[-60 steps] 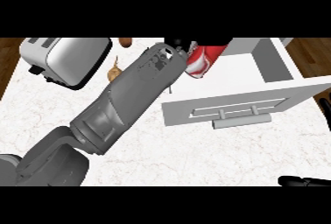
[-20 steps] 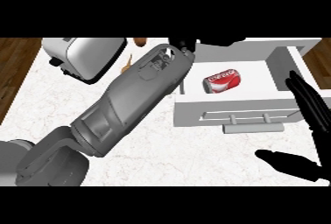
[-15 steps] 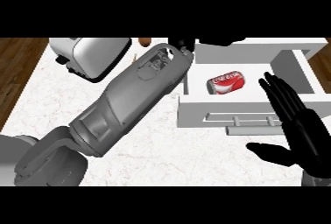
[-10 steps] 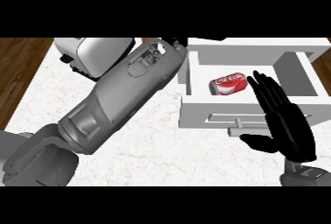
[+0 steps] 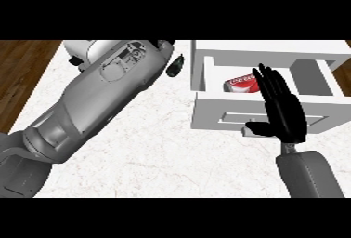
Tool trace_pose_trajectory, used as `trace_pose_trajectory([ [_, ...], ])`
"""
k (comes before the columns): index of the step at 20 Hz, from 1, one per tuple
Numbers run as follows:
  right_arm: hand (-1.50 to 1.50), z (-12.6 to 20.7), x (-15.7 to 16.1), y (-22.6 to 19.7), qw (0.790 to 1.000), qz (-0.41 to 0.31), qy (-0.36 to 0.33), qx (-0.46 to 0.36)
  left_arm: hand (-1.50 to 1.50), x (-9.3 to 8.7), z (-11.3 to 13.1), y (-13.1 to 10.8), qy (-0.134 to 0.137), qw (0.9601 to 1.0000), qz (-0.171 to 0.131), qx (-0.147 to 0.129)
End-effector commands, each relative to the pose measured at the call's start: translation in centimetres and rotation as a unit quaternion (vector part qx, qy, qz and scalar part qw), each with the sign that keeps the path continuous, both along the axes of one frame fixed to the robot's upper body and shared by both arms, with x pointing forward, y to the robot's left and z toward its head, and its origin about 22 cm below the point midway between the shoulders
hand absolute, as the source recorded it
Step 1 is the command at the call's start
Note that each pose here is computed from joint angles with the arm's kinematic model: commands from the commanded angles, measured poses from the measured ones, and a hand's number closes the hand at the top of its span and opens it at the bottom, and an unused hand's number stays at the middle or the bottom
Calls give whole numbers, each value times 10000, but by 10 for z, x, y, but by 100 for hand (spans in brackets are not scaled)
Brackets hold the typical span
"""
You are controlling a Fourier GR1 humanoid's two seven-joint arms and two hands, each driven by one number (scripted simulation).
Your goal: Pick up the can, place it into the drawer and close the drawer
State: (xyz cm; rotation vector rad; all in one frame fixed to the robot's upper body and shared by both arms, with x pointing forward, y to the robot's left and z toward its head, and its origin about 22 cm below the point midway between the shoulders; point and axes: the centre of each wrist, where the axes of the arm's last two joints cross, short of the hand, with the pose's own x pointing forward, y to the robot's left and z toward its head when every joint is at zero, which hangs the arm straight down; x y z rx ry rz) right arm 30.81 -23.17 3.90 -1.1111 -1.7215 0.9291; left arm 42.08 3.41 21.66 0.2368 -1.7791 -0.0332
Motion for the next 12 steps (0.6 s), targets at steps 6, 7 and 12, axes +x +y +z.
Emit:
trace_pose_trajectory([
  [6, -150, -54, 27, -12, 9984, -371, 296, -294, -150, -7, 6, 35, 64, 9999, -43, -107],
  [7, -150, -50, 34, -4, 9982, -416, 205, -377, -150, -6, -7, 52, 88, 9999, -68, 83],
  [12, -150, -50, 52, -8, 9972, -631, -18, -413, -150, -18, -1, 57, 190, 9998, -108, 5],
])
